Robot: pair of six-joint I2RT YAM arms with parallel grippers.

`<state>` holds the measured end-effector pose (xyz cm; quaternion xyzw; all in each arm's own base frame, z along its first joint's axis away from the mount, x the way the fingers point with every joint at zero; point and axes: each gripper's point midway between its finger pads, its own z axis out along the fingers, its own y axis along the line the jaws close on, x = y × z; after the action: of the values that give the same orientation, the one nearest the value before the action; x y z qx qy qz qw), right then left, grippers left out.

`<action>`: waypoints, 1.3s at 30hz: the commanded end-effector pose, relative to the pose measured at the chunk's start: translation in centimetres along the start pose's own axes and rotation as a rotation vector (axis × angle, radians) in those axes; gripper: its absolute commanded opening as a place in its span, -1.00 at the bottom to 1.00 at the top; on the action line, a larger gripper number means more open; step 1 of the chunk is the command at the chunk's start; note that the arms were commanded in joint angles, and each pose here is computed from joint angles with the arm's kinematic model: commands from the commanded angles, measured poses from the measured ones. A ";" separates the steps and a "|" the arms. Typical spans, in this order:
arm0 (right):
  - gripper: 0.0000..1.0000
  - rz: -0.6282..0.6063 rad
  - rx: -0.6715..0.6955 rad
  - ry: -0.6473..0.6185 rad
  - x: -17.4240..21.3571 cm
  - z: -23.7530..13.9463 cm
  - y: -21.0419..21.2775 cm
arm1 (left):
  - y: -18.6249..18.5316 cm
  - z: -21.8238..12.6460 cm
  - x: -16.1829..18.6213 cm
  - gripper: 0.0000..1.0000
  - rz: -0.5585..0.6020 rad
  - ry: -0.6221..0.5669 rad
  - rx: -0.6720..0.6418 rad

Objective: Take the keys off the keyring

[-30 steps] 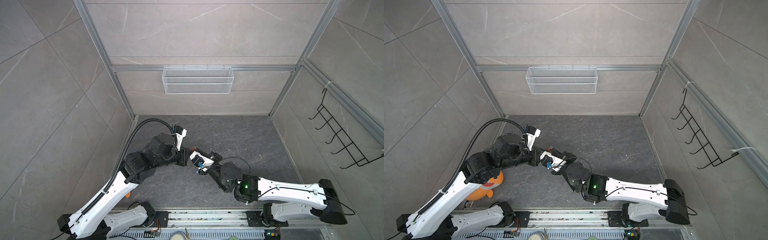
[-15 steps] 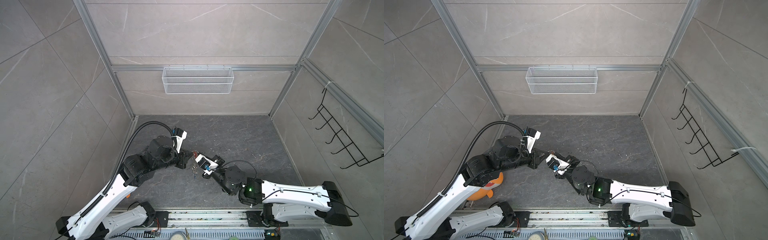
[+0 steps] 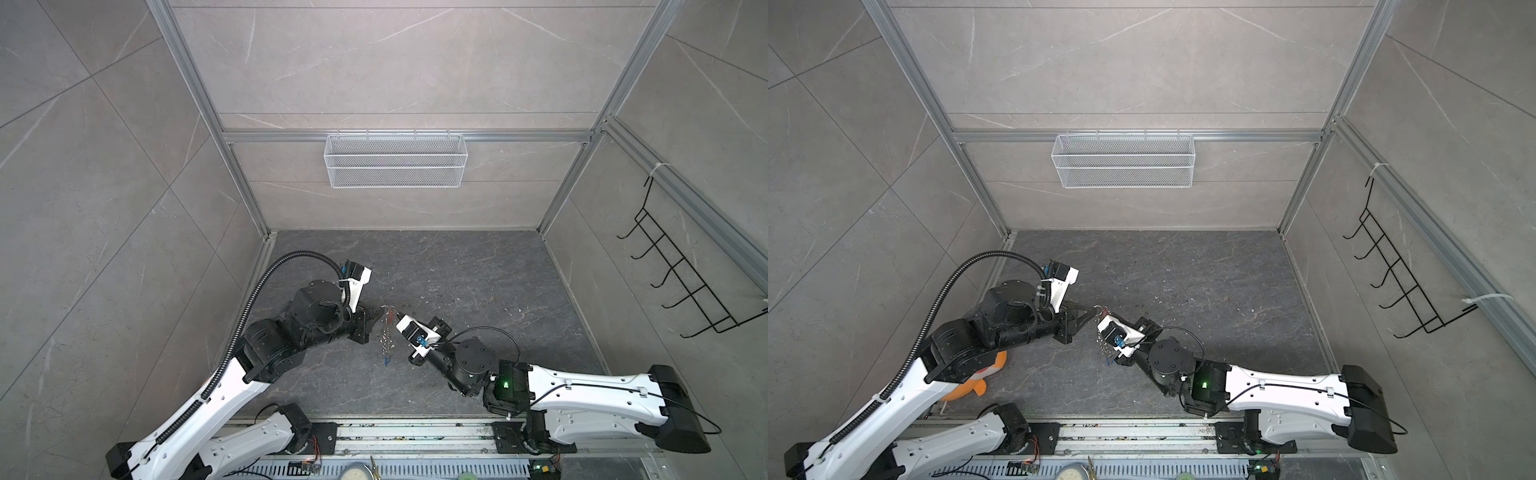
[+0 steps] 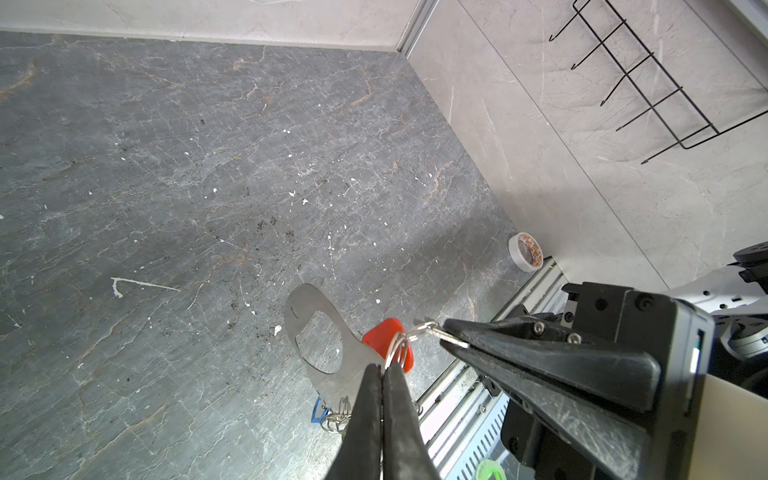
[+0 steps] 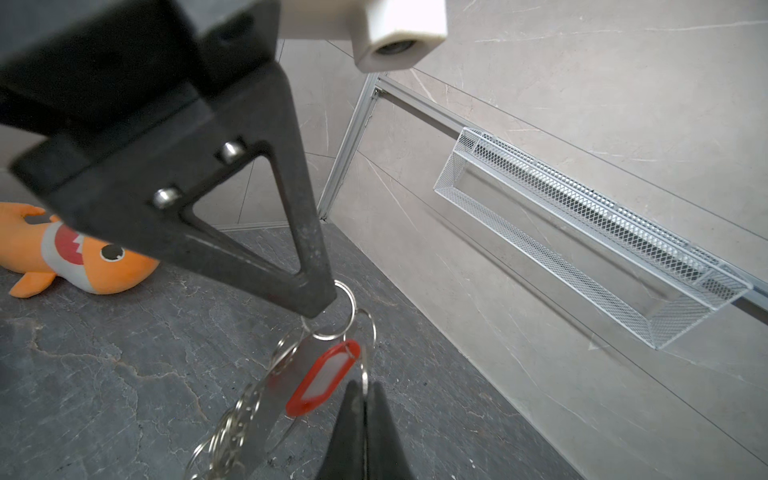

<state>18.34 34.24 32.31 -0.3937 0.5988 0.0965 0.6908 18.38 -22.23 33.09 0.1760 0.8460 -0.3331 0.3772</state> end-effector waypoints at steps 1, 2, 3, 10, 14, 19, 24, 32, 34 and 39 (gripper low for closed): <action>-1.00 0.063 0.023 -0.018 -0.4 -0.9 -0.8 | 2.0 -1.5 -3.1 -1.00 0.007 -0.168 -0.113; -1.00 0.065 0.016 -0.016 -0.3 -0.9 -0.7 | 2.0 -1.6 -3.2 -1.00 0.002 -0.181 -0.111; -1.00 0.065 0.010 -0.013 -0.2 -0.8 -0.5 | 2.0 -1.6 -3.3 -1.00 -0.002 -0.193 -0.105; -1.00 0.082 -0.060 -0.004 0.2 -0.9 1.0 | 1.1 -1.8 -3.8 -1.00 -0.001 -0.295 -0.020; -1.00 0.099 -0.078 0.002 0.5 -1.1 1.4 | 1.2 -2.3 -4.1 -1.00 0.000 -0.356 -0.006; -1.00 0.103 -0.101 0.003 0.6 -1.4 1.9 | 1.3 -2.5 -4.6 -1.00 0.006 -0.425 0.006; -1.00 0.102 -0.136 0.011 0.9 -1.7 2.7 | 1.2 -2.7 -4.9 -1.00 0.002 -0.530 0.056; -1.00 0.114 -0.191 0.022 1.3 -2.1 3.6 | 0.0 -2.8 -5.0 -1.00 0.021 -0.627 0.172; -1.00 0.118 -0.201 0.026 1.4 -2.3 3.8 | -0.5 -3.3 -5.2 -1.00 0.030 -0.660 0.209; -1.00 0.127 -0.221 0.037 2.0 -2.6 4.0 | -1.1 -4.0 -5.2 -1.00 0.052 -0.707 0.254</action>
<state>16.55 34.08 31.21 -0.3862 0.6198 0.1734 0.6607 18.09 -23.03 32.71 0.1720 0.6986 -0.4555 0.5244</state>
